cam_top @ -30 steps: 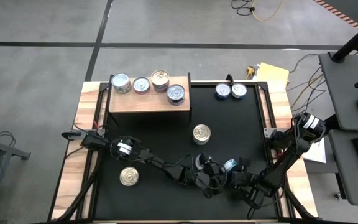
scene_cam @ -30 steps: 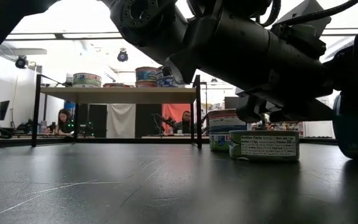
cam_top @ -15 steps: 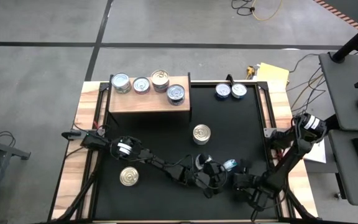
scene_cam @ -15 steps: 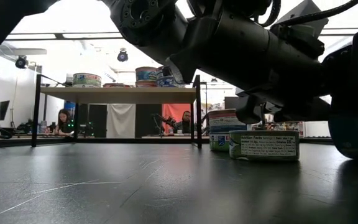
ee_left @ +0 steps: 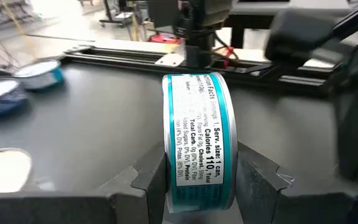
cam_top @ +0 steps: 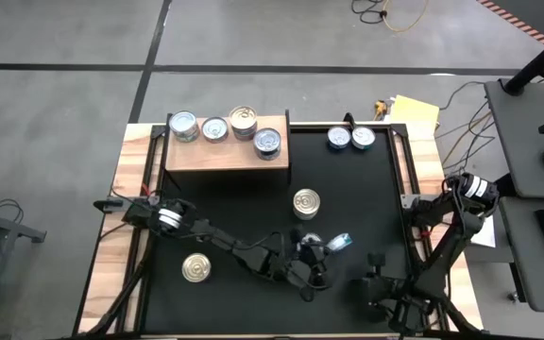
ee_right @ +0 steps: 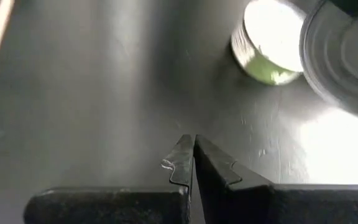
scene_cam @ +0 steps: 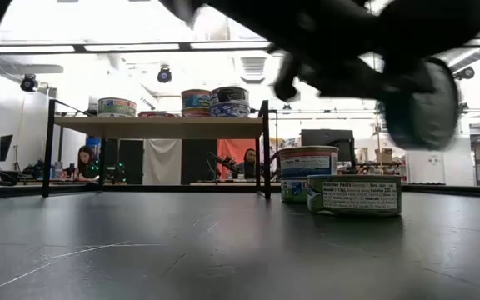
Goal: Stack canned seafood by type on shelf
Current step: Put the green/blue tuna can on the shelf
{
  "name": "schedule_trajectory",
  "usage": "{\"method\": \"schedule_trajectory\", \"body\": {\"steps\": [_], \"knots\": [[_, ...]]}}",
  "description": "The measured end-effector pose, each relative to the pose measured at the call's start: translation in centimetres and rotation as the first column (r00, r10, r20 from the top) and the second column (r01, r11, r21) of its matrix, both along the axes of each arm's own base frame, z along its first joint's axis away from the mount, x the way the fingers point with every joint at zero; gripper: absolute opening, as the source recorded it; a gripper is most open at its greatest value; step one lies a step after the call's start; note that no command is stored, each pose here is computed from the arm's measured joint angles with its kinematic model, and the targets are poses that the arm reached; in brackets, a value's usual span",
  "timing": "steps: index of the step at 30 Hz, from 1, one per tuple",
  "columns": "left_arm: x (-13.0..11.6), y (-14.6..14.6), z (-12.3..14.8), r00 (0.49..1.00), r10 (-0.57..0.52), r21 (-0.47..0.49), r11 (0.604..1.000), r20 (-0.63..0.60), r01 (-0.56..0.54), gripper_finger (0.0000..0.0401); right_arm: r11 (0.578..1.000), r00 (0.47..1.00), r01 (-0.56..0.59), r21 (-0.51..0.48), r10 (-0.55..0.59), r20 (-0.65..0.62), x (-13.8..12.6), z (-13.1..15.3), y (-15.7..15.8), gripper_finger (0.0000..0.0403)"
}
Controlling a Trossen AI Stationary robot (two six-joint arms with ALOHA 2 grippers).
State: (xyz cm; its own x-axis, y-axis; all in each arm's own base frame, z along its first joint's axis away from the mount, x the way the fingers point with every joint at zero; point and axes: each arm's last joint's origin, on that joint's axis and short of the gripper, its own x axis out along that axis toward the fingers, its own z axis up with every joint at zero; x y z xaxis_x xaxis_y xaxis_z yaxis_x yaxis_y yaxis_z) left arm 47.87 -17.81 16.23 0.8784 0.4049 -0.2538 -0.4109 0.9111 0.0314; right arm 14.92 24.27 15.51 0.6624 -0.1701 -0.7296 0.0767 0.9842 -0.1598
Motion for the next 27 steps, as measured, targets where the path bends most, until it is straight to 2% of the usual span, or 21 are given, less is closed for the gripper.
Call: {"method": "schedule_trajectory", "body": {"steps": [4, 7, 10, 13, 16, 18, 21, 23, 25, 27], "knots": [[-4.0, 0.6, 2.1, 0.999, 0.035, 0.017, 0.999, -0.003, -0.035, 0.0126, 0.998, 0.998, -0.047, -0.044, 0.049, 0.05, 0.3, 1.1, 0.7, 0.0009], [-7.5, 1.5, 2.8, 0.999, 0.043, -0.023, 0.999, -0.002, -0.043, 0.0126, 0.992, 0.992, -0.072, -0.1, 0.082, 0.095, 0.6, 1.9, 1.1, 0.0009], [-10.7, 2.6, 3.2, 0.999, 0.046, -0.072, 0.996, 0.014, -0.045, 0.0126, 0.976, 0.98, -0.082, -0.2, 0.116, 0.164, 1.0, 2.7, 1.3, 0.0009], [-13.6, 3.5, 5.0, 0.992, 0.049, -0.163, 0.986, 0.114, -0.03, 0.0126, 0.939, 0.959, -0.057, -0.34, 0.147, 0.243, 1.4, 3.4, 1.2, 0.0009], [-16.7, 4.5, 6.7, 0.985, -0.016, -0.257, 0.964, 0.169, 0.06, 0.0126, 0.878, 0.945, -0.012, -0.479, 0.167, 0.282, 2.5, 4.0, 0.7, 0.0009], [-18.9, 5.5, 7.9, 0.975, -0.109, -0.342, 0.924, 0.193, 0.171, 0.0126, 0.837, 0.944, 0.03, -0.546, 0.155, 0.29, 3.7, 4.6, 0.1, 0.0009], [-22.0, 7.2, 10.2, 0.932, -0.202, -0.486, 0.809, 0.3, 0.332, 0.0126, 0.8, 0.965, 0.053, -0.597, 0.112, 0.235, 6.4, 5.3, -1.5, 0.0009], [-23.8, 8.1, 10.6, 0.919, -0.211, -0.546, 0.751, 0.334, 0.371, 0.0126, 0.8, 0.981, 0.041, -0.598, 0.083, 0.178, 8.5, 5.8, -2.9, 0.0009], [-25.4, 8.7, 10.3, 0.917, -0.214, -0.584, 0.717, 0.337, 0.382, 0.0126, 0.803, 0.99, 0.031, -0.596, 0.057, 0.128, 10.3, 6.3, -4.3, 0.0009], [-26.6, 9.2, 10.5, 0.905, -0.196, -0.629, 0.663, 0.377, 0.406, 0.0126, 0.795, 0.992, 0.055, -0.605, 0.027, 0.125, 11.5, 6.8, -5.3, 0.0009]]}}
